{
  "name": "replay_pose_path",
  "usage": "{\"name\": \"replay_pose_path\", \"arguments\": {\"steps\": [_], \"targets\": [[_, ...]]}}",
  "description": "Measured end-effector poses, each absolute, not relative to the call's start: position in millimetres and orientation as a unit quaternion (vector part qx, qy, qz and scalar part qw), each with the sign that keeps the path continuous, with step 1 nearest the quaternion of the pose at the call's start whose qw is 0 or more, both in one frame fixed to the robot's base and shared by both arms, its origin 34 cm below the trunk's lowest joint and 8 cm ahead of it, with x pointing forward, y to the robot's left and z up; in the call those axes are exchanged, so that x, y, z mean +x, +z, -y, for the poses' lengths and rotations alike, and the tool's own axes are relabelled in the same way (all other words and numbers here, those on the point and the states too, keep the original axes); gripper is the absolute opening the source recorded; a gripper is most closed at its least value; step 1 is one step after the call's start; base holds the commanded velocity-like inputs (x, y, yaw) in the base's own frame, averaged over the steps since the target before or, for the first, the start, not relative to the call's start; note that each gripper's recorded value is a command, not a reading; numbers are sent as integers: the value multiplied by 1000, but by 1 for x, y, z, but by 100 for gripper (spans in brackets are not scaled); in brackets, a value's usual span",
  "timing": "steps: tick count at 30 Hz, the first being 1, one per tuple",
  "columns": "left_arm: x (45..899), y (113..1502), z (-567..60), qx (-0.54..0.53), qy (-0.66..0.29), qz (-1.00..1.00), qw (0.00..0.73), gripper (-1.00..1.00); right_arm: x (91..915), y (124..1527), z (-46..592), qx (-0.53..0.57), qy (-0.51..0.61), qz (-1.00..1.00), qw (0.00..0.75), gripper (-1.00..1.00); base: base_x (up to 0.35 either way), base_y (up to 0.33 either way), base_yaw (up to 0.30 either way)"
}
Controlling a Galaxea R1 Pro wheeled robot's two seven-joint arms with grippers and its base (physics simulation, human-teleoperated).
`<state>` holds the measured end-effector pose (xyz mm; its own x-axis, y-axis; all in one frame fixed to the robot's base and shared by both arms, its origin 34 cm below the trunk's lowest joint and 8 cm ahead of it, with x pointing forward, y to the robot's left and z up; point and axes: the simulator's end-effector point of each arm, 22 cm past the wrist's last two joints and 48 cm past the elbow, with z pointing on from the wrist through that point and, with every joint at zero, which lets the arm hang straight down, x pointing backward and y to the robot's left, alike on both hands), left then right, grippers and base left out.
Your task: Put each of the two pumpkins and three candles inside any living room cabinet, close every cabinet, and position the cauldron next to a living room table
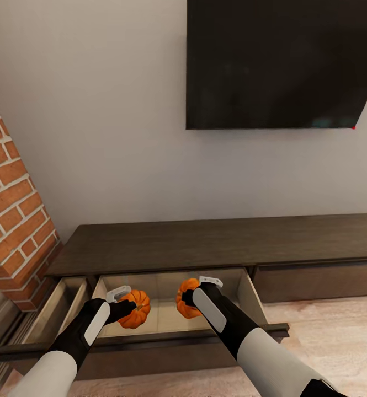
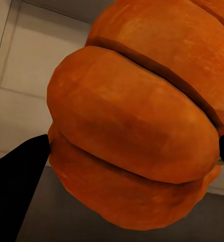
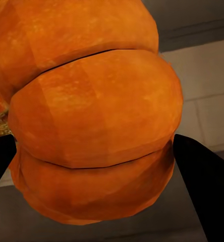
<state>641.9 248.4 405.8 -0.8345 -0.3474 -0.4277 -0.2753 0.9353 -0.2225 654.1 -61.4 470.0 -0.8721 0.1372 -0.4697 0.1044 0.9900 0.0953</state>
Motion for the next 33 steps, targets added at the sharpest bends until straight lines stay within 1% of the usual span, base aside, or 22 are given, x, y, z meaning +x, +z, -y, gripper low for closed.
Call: {"name": "replay_pose_path", "arguments": {"steps": [12,20,33], "targets": [[640,397,-248,-163,-77,-955,237,-100,652,461,62,63,33,-967,245,-100,2,0,0],[639,397,-248,-163,-76,-955,236,-100,652,460,62,63,32,-967,244,-100,183,0,0],[636,384,-248,-161,-73,-955,237,-100,645,443,64,60,28,-969,236,-100,8,0,0]]}}
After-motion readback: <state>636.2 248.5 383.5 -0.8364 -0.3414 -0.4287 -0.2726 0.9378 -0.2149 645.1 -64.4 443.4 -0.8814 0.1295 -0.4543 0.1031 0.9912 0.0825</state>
